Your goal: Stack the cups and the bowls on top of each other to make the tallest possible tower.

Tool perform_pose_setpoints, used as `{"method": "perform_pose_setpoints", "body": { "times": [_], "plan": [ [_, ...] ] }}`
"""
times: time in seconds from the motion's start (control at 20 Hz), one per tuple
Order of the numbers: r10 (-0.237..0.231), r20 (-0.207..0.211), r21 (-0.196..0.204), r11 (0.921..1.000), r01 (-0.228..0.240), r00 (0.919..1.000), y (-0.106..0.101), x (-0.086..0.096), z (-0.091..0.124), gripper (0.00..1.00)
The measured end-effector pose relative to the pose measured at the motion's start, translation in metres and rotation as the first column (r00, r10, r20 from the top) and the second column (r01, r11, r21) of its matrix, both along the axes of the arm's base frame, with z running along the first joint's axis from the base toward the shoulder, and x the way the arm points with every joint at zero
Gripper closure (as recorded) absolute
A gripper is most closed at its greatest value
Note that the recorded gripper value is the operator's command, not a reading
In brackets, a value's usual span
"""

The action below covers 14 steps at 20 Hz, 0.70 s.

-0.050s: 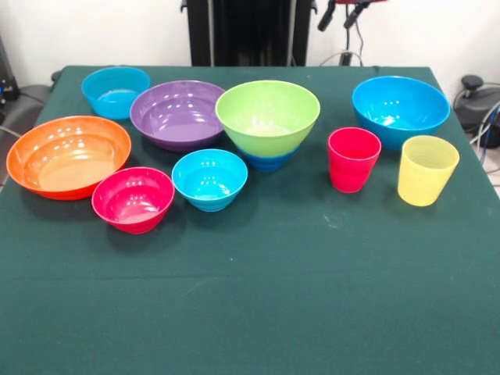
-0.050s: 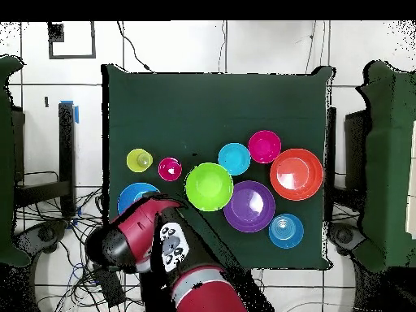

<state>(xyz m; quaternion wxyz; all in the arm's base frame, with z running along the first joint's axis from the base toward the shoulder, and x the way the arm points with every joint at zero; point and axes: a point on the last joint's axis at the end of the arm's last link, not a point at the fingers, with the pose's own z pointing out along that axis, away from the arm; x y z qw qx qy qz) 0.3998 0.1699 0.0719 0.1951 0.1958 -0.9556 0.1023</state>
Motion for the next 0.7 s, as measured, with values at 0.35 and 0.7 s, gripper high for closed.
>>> {"method": "perform_pose_setpoints", "body": {
  "times": [0.35,0.7],
  "plan": [
    [-0.024,0.052,0.069,0.9974,0.02,0.9984,0.004,-0.006,-0.005,0.0],
    [-0.09,0.154,0.192,0.9796,0.059,0.984,0.032,-0.011,-0.024,0.0]
  ]
}}
